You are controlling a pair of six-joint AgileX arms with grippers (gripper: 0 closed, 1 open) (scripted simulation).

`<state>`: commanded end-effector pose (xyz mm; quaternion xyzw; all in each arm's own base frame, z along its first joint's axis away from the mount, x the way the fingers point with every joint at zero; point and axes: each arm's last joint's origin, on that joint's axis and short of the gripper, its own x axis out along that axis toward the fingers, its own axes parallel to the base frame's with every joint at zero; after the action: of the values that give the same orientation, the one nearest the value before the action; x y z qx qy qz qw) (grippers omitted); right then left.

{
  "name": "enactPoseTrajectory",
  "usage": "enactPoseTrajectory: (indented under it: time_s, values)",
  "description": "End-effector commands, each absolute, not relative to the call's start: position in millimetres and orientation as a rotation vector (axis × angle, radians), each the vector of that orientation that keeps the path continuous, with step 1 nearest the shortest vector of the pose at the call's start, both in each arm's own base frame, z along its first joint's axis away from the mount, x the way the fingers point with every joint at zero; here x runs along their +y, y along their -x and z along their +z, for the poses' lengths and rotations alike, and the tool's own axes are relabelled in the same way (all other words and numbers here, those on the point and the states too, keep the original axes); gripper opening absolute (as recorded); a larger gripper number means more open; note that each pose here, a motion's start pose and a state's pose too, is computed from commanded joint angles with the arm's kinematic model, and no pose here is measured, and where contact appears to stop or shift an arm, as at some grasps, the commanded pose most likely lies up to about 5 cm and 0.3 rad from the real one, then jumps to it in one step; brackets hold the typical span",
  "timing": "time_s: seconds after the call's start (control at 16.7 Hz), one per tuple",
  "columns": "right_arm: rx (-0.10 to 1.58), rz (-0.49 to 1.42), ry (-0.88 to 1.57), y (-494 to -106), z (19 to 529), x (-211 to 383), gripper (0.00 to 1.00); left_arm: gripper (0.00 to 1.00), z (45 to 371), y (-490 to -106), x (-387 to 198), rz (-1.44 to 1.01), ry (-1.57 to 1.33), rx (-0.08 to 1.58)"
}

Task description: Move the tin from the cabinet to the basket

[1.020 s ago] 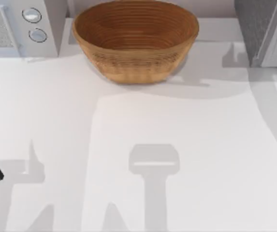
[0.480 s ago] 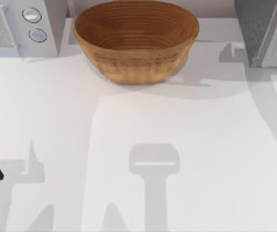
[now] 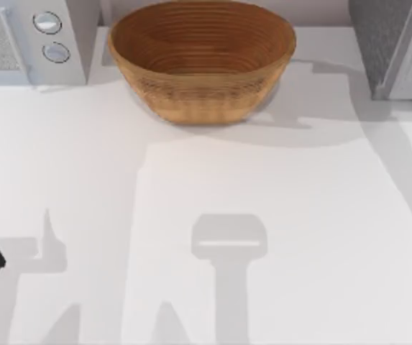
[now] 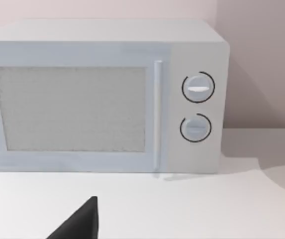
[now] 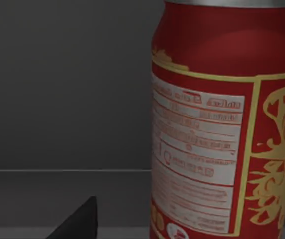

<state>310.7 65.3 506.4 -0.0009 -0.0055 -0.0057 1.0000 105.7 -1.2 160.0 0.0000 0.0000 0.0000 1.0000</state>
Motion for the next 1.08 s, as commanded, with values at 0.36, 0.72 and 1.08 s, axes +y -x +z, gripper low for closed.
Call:
enactPoseTrajectory:
  time_s: [0.36,0.72,1.08]
  values:
    - [-0.011,-0.012,0.002,-324,508,65,1.0,1.0,160,-106,-1,0.0,0.0,0.0]
    - [-0.011,-0.012,0.002,-366,508,65,1.0,1.0,160,-106,-1,0.0,0.0,0.0]
    - [-0.011,-0.011,0.002,-371,507,65,0.92,1.0,160,-106,-1,0.0,0.0,0.0]
